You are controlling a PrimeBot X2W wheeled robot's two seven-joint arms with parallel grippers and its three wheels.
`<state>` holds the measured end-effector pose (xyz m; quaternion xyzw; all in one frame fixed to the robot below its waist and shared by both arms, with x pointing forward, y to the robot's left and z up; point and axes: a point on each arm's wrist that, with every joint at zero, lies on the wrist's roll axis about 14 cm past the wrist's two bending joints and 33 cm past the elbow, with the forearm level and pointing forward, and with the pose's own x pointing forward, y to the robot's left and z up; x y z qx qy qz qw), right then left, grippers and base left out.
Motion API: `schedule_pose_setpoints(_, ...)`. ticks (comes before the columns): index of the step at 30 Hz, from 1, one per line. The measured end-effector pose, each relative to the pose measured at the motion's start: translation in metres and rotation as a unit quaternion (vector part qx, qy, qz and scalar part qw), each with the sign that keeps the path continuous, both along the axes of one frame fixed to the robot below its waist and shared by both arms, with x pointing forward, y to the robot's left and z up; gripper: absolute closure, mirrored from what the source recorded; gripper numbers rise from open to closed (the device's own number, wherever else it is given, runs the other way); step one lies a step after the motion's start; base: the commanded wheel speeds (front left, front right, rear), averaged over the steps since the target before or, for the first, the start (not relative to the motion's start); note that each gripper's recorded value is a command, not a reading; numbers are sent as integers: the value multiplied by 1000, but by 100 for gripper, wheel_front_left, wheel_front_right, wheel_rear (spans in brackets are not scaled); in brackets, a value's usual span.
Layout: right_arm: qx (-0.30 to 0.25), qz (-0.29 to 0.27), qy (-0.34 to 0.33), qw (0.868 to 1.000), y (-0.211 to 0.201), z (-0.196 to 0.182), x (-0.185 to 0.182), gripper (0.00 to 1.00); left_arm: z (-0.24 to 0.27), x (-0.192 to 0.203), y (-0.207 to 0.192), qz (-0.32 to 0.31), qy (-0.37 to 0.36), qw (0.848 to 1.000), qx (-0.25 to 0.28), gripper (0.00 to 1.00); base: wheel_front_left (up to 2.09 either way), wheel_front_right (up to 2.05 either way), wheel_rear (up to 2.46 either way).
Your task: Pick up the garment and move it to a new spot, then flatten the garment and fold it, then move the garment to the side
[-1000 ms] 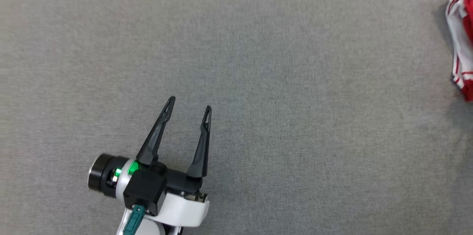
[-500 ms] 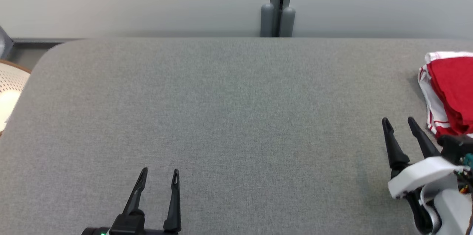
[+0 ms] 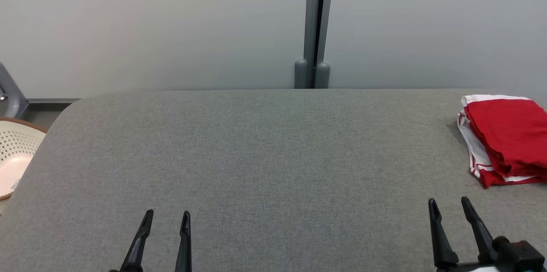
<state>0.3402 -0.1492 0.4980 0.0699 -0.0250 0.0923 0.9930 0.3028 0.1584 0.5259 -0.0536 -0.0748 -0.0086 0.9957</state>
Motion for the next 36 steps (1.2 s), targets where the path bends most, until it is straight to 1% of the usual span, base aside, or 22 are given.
schedule_pose_setpoints(4,3,-8,13,1000,0,-10,-17,0,-9,-8,-14,-34,11,999,23,0,0,0,0)
schedule_pose_setpoints(5,4,-8,15,1000,1,-12,-21,0,-9,-8,-16,-37,11,999,22,0,0,0,0)
schedule_pose_setpoints(12,3,-12,13,1000,0,-12,-30,0,-20,-11,-18,-41,28,998,25,0,0,0,0)
schedule_pose_setpoints(20,2,-16,6,1000,-3,-8,-30,0,-27,-12,-22,-50,38,998,26,0,0,0,0)
schedule_pose_setpoints(21,2,-16,9,1000,-2,-9,-31,100,-29,-12,-23,-50,42,998,26,100,0,0,0)
schedule_pose_setpoints(25,10,-16,34,999,-1,-24,-36,100,-42,-17,-23,-51,63,997,18,100,0,0,0)
schedule_pose_setpoints(32,73,-37,51,995,-10,-25,-31,100,-46,-12,-15,-38,82,994,-54,100,0,0,0)
schedule_pose_setpoints(33,73,-37,51,995,-10,-25,-31,100,-46,-12,-15,-38,82,994,-54,100,0,0,0)
schedule_pose_setpoints(36,99,-44,56,993,-13,-24,-28,100,-47,-8,-11,-34,88,992,-82,100,0,0,0)
